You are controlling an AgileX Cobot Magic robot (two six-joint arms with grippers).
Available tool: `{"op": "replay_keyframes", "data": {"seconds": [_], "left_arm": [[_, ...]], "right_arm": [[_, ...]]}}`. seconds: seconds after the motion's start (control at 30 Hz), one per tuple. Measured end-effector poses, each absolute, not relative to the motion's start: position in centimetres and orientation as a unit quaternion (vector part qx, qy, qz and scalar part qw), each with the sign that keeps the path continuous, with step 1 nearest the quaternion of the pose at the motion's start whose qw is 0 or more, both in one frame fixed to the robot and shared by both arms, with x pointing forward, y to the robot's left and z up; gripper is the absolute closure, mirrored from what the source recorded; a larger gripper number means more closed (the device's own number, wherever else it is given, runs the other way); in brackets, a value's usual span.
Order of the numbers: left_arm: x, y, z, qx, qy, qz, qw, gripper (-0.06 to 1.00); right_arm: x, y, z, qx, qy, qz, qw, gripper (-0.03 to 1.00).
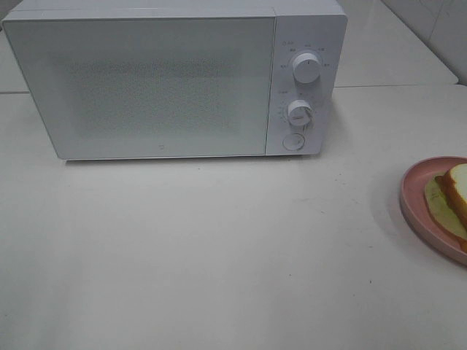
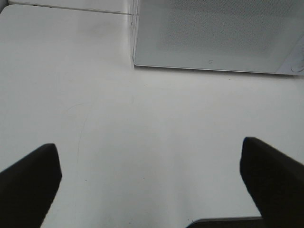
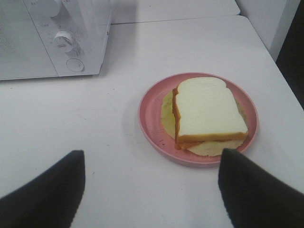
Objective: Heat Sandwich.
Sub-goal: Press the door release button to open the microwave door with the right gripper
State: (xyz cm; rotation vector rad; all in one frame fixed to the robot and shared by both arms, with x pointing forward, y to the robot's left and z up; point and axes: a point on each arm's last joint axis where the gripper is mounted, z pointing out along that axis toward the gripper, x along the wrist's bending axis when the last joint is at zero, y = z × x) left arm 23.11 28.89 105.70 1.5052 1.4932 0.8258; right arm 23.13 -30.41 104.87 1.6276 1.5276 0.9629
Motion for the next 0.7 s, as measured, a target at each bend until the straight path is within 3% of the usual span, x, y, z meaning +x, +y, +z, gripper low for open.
{"op": "replay_keyframes", "data": {"seconds": [0.7], "left_arm": [[23.11,28.89,105.7,0.6,0.596,0.329,0.42,-0.02]], "right_arm": [[22.92,-30.42,105.54,0.624,0.585,0.378,0.354,0.21]]}}
